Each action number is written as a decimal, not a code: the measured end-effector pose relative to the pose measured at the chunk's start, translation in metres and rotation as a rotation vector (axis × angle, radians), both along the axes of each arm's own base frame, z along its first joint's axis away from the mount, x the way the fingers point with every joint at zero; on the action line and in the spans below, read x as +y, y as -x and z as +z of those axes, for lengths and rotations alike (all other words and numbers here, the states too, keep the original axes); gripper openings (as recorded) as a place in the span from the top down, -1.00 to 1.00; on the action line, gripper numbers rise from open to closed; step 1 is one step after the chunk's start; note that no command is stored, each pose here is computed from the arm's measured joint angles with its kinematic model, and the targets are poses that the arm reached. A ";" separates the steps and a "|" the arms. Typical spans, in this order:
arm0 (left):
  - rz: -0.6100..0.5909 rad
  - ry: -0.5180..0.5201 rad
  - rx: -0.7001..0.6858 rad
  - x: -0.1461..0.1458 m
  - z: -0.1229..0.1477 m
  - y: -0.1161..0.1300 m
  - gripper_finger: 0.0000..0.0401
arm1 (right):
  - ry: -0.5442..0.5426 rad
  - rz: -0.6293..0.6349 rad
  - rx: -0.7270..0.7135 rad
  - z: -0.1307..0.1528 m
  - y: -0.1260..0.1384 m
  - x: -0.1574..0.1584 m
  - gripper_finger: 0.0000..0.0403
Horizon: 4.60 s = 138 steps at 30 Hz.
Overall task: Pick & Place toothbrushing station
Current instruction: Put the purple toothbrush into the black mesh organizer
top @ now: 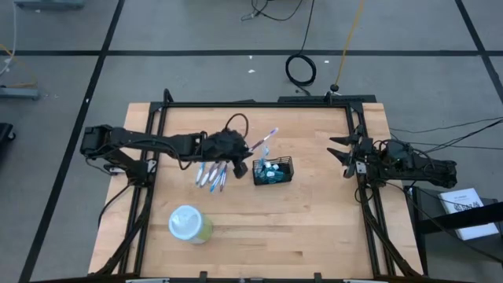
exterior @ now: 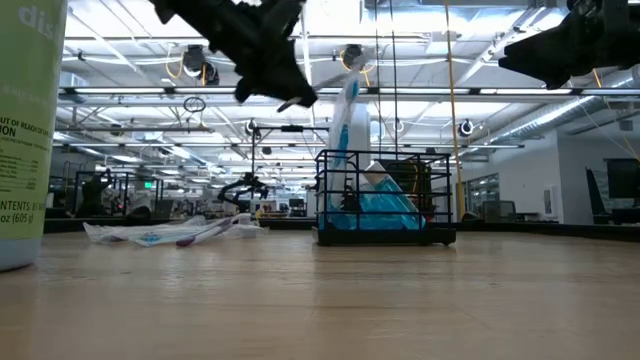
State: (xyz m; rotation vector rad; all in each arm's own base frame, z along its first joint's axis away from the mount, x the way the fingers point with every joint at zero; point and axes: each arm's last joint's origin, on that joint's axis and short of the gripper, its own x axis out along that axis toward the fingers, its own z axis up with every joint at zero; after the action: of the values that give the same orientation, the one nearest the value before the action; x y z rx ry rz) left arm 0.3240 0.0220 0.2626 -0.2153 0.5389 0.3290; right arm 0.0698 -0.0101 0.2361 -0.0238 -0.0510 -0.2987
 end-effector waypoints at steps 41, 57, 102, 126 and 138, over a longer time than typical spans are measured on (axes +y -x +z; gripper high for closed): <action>-0.424 -0.315 -0.513 0.010 -0.005 -0.053 0.73 | -0.077 0.005 -0.484 -0.018 -0.038 -0.002 0.15; -0.380 -0.312 -0.481 0.012 -0.007 -0.053 0.73 | 0.003 0.110 -0.185 0.032 -0.140 -0.002 -0.26; -0.278 -0.362 -0.397 -0.026 0.046 -0.008 -0.32 | 0.069 0.122 -0.272 0.054 -0.143 -0.002 0.96; 0.044 -0.343 -0.434 -0.023 0.040 0.146 -0.51 | -0.101 0.057 0.239 0.047 -0.141 -0.010 0.96; 0.093 -0.305 -0.433 -0.022 0.025 0.149 -0.48 | -0.184 0.033 0.186 0.003 -0.137 -0.015 0.96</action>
State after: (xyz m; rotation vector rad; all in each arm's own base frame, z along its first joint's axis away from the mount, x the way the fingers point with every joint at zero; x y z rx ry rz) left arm 0.1754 -0.0002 0.2876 -0.0127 0.0475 0.4355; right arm 0.2068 -0.0250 0.2389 0.1317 0.1611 -0.2661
